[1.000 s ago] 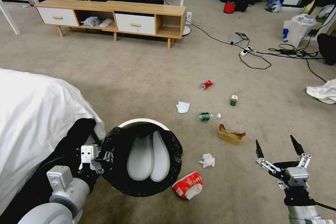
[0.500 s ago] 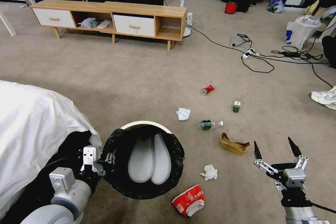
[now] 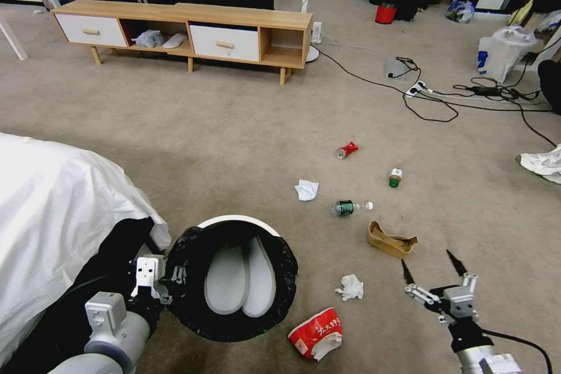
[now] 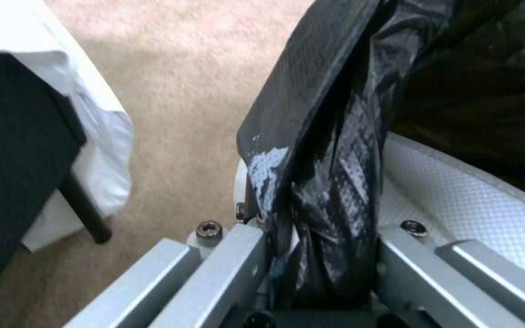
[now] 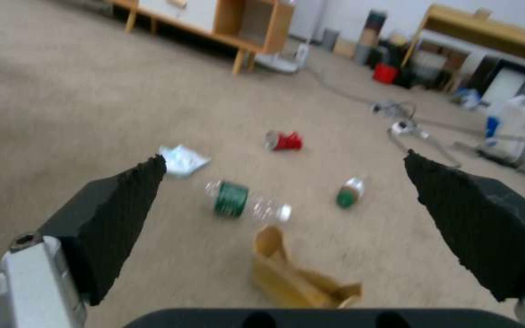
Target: Pick up the trash bin and place the garbage on the floor into it.
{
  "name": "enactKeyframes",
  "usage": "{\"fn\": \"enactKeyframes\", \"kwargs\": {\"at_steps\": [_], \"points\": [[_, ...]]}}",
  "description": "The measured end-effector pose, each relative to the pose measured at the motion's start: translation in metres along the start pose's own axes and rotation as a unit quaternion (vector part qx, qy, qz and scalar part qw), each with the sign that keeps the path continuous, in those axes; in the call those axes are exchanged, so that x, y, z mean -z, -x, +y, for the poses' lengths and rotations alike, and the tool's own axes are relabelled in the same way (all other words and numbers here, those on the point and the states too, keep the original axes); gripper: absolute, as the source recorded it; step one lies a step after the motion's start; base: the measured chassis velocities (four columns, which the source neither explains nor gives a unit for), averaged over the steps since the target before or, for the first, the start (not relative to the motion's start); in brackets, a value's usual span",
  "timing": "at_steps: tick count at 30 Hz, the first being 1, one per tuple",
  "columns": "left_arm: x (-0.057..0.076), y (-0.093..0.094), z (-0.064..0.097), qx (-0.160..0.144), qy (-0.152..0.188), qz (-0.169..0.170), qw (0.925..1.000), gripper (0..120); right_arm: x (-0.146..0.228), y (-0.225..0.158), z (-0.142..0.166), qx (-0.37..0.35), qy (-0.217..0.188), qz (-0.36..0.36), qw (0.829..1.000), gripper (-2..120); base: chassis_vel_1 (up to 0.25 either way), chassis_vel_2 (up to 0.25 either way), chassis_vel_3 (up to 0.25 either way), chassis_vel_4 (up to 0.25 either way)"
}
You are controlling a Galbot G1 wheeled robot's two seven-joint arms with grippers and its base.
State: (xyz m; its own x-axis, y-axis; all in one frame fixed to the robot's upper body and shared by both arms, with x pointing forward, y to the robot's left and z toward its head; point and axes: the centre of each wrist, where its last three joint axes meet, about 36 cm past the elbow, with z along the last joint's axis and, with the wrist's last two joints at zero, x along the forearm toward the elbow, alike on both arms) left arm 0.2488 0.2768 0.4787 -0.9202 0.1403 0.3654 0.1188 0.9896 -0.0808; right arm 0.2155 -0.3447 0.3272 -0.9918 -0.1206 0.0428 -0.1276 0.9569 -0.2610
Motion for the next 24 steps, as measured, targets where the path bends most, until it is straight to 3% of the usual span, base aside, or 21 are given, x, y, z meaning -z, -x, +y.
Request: {"fn": "enactKeyframes", "kwargs": {"at_steps": [7,18,24], "points": [[0.000,0.013,0.009,-0.003,-0.002,-0.021,0.9998,1,-0.027,0.007,0.010,0.034,-0.014,0.026,0.999,100,0.000,0.000,0.000,0.000],[-0.004,0.015,0.015,-0.008,-0.014,-0.027,0.9995,1,-0.044,0.016,0.013,0.102,-0.051,0.051,0.992,100,0.000,0.000,0.000,0.000],[-0.010,0.018,0.016,-0.007,-0.014,-0.026,0.9995,1,-0.043,0.048,-0.016,0.140,-0.075,0.045,0.986,100,0.000,0.000,0.000,0.000]]}}
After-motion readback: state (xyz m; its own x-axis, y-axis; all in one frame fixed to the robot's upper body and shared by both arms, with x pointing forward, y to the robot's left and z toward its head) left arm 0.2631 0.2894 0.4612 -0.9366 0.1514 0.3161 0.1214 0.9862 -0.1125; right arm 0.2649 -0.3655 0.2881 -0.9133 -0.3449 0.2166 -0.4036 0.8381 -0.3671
